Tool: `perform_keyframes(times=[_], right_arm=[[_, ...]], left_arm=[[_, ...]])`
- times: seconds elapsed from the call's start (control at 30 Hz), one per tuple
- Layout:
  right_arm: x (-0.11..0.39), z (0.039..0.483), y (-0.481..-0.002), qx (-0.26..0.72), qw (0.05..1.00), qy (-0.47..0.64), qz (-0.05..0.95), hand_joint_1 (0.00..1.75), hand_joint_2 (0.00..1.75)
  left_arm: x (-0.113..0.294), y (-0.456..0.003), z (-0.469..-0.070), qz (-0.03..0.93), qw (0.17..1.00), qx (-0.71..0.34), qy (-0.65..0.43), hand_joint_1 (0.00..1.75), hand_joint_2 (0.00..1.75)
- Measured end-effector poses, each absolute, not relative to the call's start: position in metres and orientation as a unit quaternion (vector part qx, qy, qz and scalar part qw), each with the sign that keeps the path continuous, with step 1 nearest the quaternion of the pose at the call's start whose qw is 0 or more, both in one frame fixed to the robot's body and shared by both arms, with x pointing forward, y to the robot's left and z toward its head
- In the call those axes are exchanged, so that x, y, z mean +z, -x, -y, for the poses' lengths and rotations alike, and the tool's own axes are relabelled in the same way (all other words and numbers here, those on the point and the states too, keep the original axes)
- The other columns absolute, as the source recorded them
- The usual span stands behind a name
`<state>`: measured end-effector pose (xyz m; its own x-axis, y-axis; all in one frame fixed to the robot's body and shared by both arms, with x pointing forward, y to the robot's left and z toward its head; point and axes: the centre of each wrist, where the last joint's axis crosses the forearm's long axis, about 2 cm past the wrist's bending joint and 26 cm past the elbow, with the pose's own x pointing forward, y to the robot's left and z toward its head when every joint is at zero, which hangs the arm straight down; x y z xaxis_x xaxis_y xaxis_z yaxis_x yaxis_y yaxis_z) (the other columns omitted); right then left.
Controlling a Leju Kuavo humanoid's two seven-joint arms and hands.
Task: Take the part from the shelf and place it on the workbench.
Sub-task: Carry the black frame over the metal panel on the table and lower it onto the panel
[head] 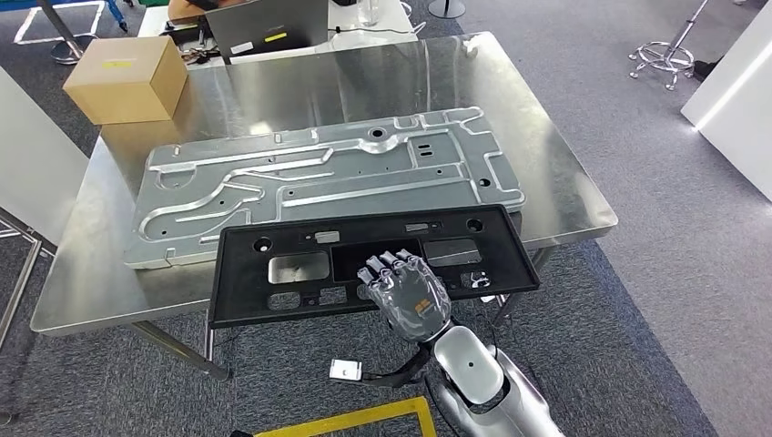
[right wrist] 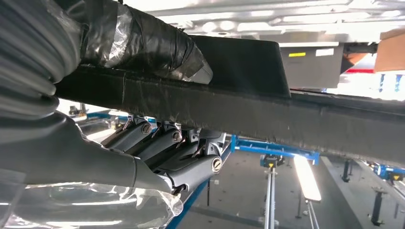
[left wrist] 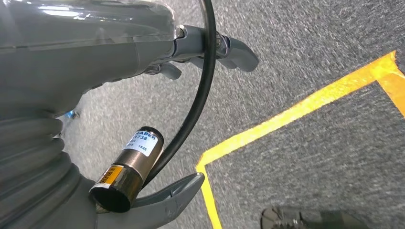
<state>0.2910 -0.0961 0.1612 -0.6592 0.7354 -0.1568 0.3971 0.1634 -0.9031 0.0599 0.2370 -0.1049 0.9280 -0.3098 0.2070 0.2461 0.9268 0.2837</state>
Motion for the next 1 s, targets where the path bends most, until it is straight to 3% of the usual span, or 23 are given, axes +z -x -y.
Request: perform_keyframes(times=[1.0], right_arm=[[0.161, 0.0987, -0.2929, 0.522, 0.164, 0.387, 0.742, 1.66, 1.75]], left_arm=[[-0.1052, -0.0598, -0.2394, 0.122, 0.973, -0.144, -0.131, 0.0, 1.75]])
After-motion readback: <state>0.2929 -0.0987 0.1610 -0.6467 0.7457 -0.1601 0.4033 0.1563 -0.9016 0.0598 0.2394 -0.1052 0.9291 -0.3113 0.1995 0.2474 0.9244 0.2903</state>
